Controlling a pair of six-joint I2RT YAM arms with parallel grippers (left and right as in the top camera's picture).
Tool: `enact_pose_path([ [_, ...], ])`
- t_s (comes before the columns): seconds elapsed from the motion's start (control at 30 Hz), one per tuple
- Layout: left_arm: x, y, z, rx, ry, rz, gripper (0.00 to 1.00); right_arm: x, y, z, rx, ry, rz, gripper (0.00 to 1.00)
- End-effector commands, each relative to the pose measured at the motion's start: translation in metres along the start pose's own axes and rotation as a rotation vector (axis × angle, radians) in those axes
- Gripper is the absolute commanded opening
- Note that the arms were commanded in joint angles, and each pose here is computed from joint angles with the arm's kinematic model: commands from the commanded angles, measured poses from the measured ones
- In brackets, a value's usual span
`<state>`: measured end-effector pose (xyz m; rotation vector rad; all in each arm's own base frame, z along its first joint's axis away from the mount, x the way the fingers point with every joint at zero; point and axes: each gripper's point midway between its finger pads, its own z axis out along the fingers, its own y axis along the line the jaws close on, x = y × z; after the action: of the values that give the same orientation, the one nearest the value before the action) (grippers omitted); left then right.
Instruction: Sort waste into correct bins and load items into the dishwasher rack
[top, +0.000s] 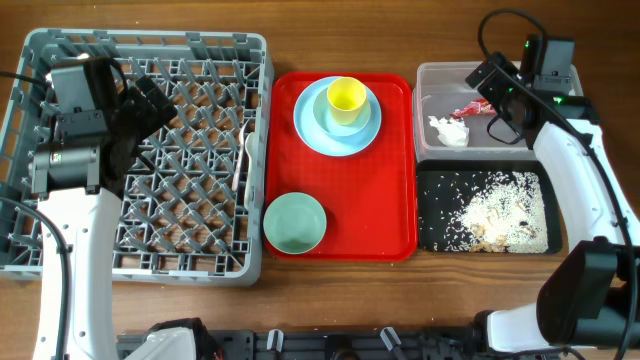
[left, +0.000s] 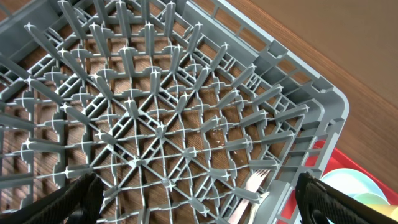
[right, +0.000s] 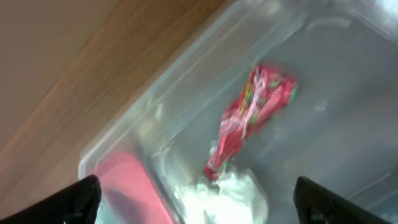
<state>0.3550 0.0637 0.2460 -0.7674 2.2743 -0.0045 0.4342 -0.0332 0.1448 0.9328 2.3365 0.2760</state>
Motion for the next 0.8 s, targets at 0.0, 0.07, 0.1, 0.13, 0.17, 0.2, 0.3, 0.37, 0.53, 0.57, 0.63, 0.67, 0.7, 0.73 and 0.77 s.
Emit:
enact_pose_path([
  [0.0, -0.004, 0.002, -0.001, -0.005, -0.01, -0.017, 1.0, 0.045, 0.035, -0.008, -0.24, 0.25, -0.023, 0.98],
  [0.07, -0.004, 0.001, -0.001, -0.005, -0.011, -0.017, 1.0, 0.044, 0.04, -0.013, -0.296, 0.259, -0.082, 0.68],
  [0.1, -0.004, 0.001, -0.001, -0.005, -0.011, -0.017, 1.0, 0.045, 0.042, -0.017, -0.321, 0.271, -0.089, 0.57],
  [0.13, -0.004, 0.002, -0.001, -0.005, -0.01, -0.017, 1.0, 0.045, 0.043, -0.021, -0.344, 0.282, -0.09, 0.43],
  [0.17, -0.004, 0.001, -0.001, -0.005, -0.011, -0.017, 1.0, 0.045, 0.048, -0.026, -0.378, 0.288, -0.092, 0.4],
  [0.2, -0.004, 0.002, -0.001, -0.005, -0.01, -0.017, 1.0, 0.04, 0.057, -0.032, -0.422, 0.257, -0.143, 0.4],
  [0.3, -0.004, 0.001, -0.001, -0.005, -0.011, -0.017, 1.0, 0.052, 0.096, -0.062, -0.637, 0.217, -0.41, 0.53],
  [0.37, -0.004, 0.001, -0.001, -0.005, -0.011, -0.017, 1.0, 0.074, 0.107, -0.072, -0.669, 0.235, -0.531, 0.56],
  [0.53, -0.004, 0.001, -0.001, -0.005, -0.011, -0.017, 1.0, 0.145, 0.108, -0.061, -0.46, 0.309, -0.764, 0.46],
  [0.57, -0.004, 0.001, -0.001, -0.005, -0.011, -0.017, 1.0, 0.163, 0.113, -0.062, -0.431, 0.314, -0.822, 0.43],
  [0.63, -0.004, 0.001, -0.001, -0.005, -0.011, -0.017, 1.0, 0.189, 0.128, -0.068, -0.436, 0.302, -0.914, 0.4],
  [0.67, -0.004, 0.001, -0.001, -0.005, -0.011, -0.017, 1.0, 0.206, 0.141, -0.073, -0.439, 0.267, -0.978, 0.35],
  [0.7, -0.004, 0.001, -0.001, -0.005, -0.011, -0.017, 1.0, 0.219, 0.152, -0.075, -0.425, 0.218, -1.039, 0.19],
  [0.73, -0.004, 0.001, -0.001, -0.005, -0.011, -0.017, 1.0, 0.226, 0.158, -0.076, -0.414, 0.189, -1.067, 0.08],
  [0.77, -0.004, 0.001, -0.001, -0.005, -0.011, -0.017, 1.0, 0.235, 0.163, -0.075, -0.402, 0.166, -1.097, 0.04],
])
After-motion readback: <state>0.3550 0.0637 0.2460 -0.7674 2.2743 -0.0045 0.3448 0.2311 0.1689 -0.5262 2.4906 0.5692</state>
